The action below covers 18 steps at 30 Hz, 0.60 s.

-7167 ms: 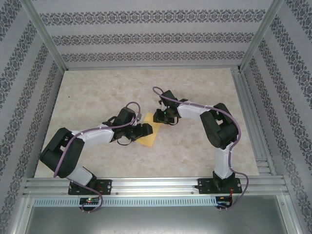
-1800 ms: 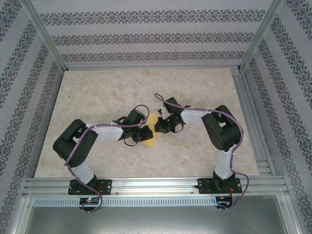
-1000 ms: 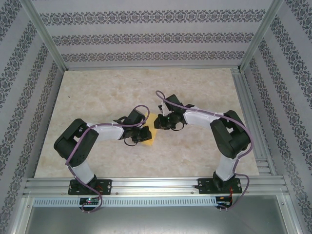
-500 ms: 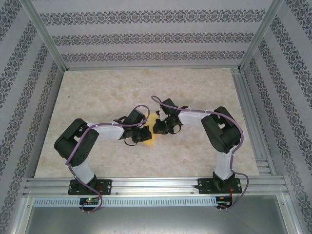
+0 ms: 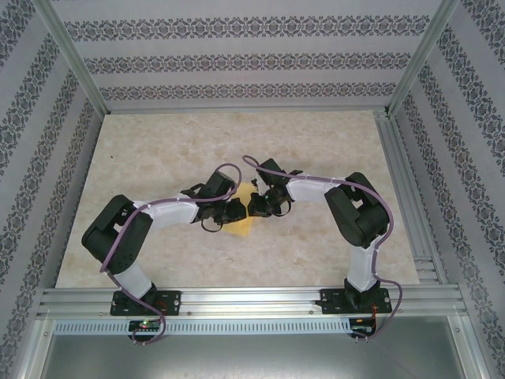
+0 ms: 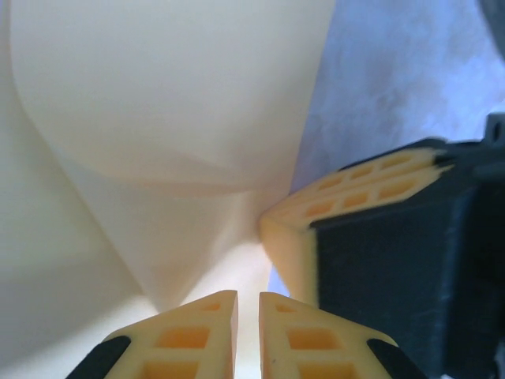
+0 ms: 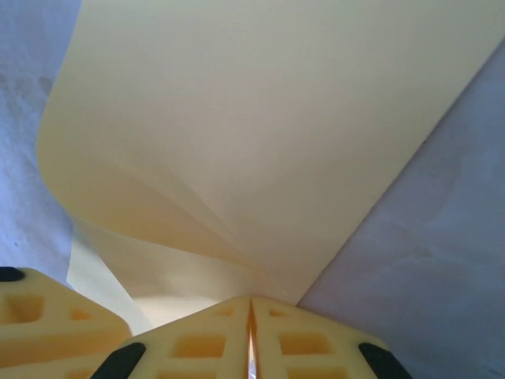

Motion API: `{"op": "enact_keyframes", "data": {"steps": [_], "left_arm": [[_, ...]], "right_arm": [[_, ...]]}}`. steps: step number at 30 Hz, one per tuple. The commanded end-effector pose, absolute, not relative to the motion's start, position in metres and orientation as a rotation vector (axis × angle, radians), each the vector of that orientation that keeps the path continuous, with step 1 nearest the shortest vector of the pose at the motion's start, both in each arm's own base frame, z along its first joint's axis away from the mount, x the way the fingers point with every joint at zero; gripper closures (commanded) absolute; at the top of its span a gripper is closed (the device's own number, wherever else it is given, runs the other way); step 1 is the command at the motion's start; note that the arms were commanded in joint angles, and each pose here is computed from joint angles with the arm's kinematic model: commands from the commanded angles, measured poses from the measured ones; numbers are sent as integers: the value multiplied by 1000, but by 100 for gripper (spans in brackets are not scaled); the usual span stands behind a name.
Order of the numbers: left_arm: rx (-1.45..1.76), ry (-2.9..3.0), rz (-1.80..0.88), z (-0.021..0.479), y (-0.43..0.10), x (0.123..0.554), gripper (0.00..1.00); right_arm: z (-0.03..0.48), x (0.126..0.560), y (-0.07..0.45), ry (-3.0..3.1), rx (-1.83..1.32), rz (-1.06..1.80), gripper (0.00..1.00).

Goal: Fold a paper plane with a square sheet of paper (pick it up from the middle)
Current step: Fold the triangle a second time at the center of the table.

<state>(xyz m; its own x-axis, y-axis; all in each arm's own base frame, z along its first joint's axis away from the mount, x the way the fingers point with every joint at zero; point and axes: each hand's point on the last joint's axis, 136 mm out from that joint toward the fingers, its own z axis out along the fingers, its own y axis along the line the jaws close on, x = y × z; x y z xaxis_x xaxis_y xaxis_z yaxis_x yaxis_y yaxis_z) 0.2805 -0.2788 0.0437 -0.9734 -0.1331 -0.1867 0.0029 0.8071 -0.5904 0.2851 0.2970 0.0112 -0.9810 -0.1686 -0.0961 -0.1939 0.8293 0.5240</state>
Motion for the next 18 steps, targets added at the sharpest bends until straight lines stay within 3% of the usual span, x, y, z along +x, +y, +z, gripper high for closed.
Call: {"op": "enact_keyframes", "data": {"steps": [1, 18], "left_arm": [[-95, 2767, -855, 45, -270, 291, 84], [-97, 2858, -792, 8, -264, 291, 89]], "right_arm": [[-17, 278, 277, 3047, -281, 684, 89], [1, 287, 285, 2981, -283, 767, 89]]}}
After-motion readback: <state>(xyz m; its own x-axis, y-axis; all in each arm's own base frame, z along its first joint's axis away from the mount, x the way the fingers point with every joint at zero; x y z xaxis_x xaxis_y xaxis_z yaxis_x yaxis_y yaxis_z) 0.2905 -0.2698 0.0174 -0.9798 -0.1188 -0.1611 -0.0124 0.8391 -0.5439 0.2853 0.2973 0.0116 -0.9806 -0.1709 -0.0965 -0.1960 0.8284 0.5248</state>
